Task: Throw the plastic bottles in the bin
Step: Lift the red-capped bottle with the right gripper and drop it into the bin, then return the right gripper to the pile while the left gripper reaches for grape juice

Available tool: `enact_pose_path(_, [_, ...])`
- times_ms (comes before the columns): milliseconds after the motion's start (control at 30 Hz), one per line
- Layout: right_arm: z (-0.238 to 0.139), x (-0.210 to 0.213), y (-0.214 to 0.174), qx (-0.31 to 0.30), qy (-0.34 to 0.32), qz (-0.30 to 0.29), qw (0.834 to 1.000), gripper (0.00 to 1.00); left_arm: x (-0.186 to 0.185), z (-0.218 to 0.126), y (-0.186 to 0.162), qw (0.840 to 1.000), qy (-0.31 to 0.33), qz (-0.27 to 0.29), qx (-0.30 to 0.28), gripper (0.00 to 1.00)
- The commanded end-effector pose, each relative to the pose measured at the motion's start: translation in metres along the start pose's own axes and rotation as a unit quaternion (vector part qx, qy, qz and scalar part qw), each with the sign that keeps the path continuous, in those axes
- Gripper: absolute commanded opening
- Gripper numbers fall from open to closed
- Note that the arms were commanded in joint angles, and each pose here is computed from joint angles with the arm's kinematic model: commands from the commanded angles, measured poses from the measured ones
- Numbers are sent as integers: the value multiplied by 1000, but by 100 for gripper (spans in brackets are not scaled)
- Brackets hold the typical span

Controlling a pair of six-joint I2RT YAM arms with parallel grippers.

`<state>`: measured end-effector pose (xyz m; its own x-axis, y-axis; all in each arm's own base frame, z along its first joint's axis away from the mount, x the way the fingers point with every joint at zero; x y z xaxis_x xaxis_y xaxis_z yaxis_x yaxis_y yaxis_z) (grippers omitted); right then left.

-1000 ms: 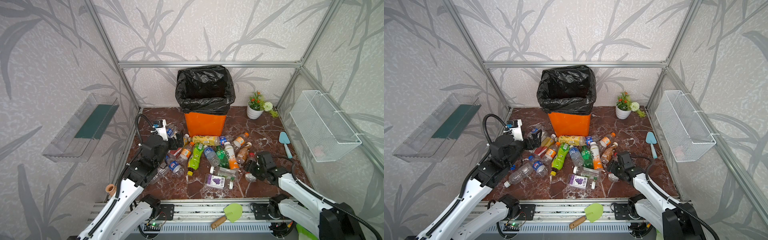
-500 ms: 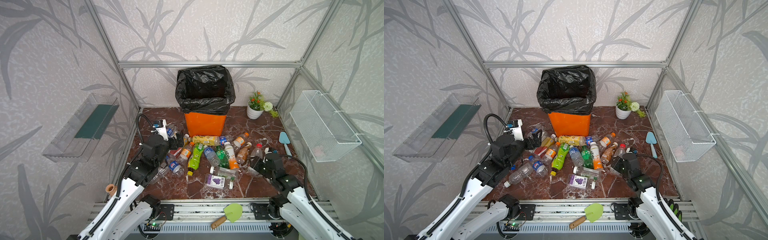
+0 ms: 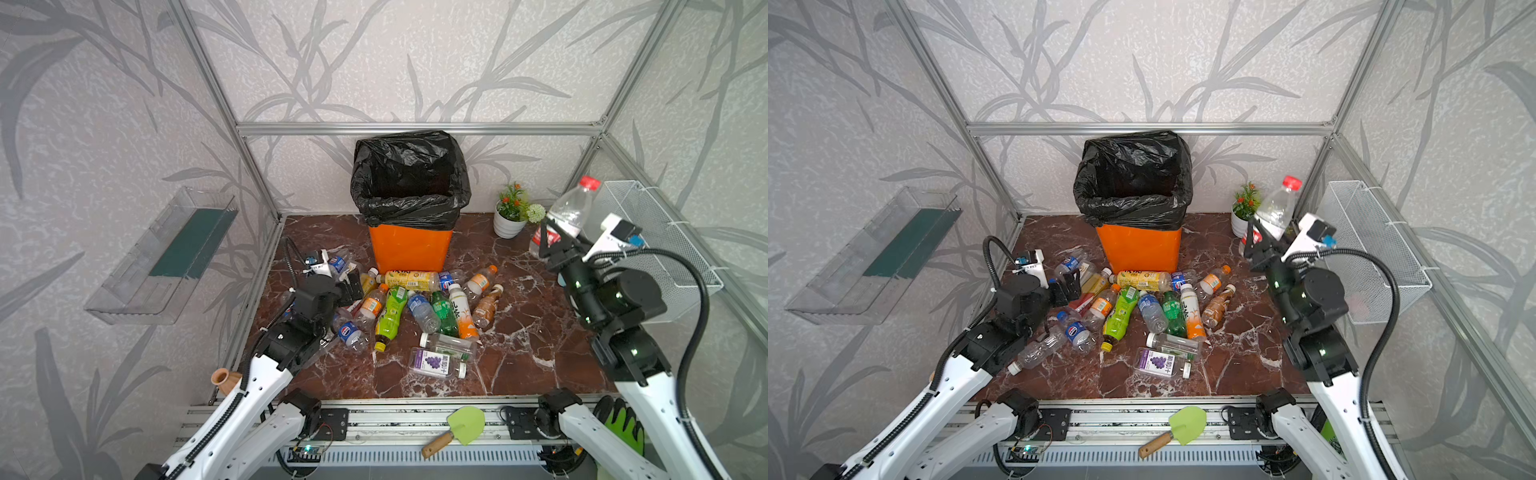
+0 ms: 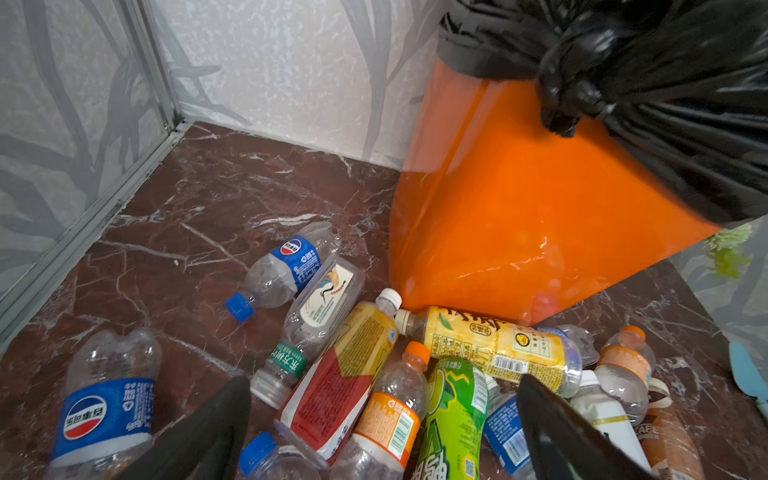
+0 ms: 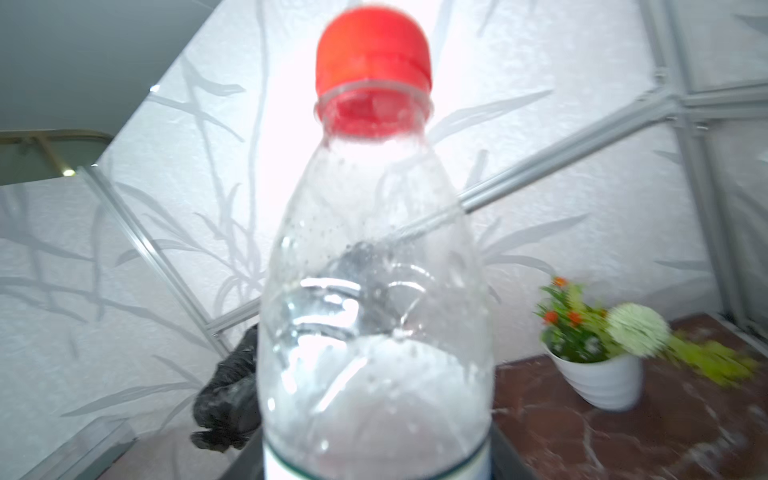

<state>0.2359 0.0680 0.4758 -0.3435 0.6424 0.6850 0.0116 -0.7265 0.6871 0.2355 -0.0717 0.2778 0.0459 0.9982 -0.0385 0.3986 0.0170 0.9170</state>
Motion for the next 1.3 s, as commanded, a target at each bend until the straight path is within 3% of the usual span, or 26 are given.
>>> enact_pose_path(0, [70, 41, -11, 67, 114, 5, 991, 53, 6, 1, -9, 1000, 23, -14, 17, 99])
enact_pose_path(133, [151, 84, -69, 194, 145, -56, 969, 62, 5, 4, -13, 999, 23, -13, 24, 99])
enact_pose_path(200, [182, 83, -91, 236, 118, -75, 962, 65, 4, 8, -14, 999, 23, -11, 28, 99])
enact_pose_path(300, [212, 72, -87, 213, 77, -83, 970, 76, 0, 12, -14, 999, 17, -7, 40, 99])
enact_pose_path(433, [215, 82, -50, 171, 58, -107, 978, 94, 0, 12, -15, 998, 18, -1, 58, 99])
enact_pose_path(467, [210, 88, -40, 162, 56, -119, 978, 99, 0, 10, -14, 998, 17, 2, 59, 99])
enact_pose_path(633, [169, 106, -3, 113, 75, -140, 981, 99, 1, 3, -8, 999, 12, 8, 45, 99])
enact_pose_path(767, [137, 93, -6, 92, 83, -138, 983, 99, 2, 1, -10, 999, 8, 16, 42, 99])
enact_pose_path(867, [110, 56, -32, 111, 56, -129, 984, 99, -1, 2, -17, 998, -7, 36, 59, 99])
enact_pose_path(1000, [70, -29, -87, 144, -22, -69, 987, 99, 2, 5, -36, 995, 5, 34, 95, 99])
enact_pose_path(1133, [11, -128, -151, 203, -172, 5, 964, 99, 6, 6, -48, 994, 17, 23, 110, 99])
enact_pose_path(1267, [-44, -180, -181, 195, -245, 70, 947, 99, -1, 13, -55, 993, -5, 14, 117, 99])
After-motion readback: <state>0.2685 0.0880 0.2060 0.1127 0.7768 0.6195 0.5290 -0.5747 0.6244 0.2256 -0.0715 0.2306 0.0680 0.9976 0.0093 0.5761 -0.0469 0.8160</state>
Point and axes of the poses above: each gripper's point midway between its finger pads, its own z axis out along the fingers, its own x axis along the line the jaws close on, y = z × x, the point moved 6 cm from there along -z, back along the fingers, and after that the axes turned 15 degrees about z, right-handed, at the moved point
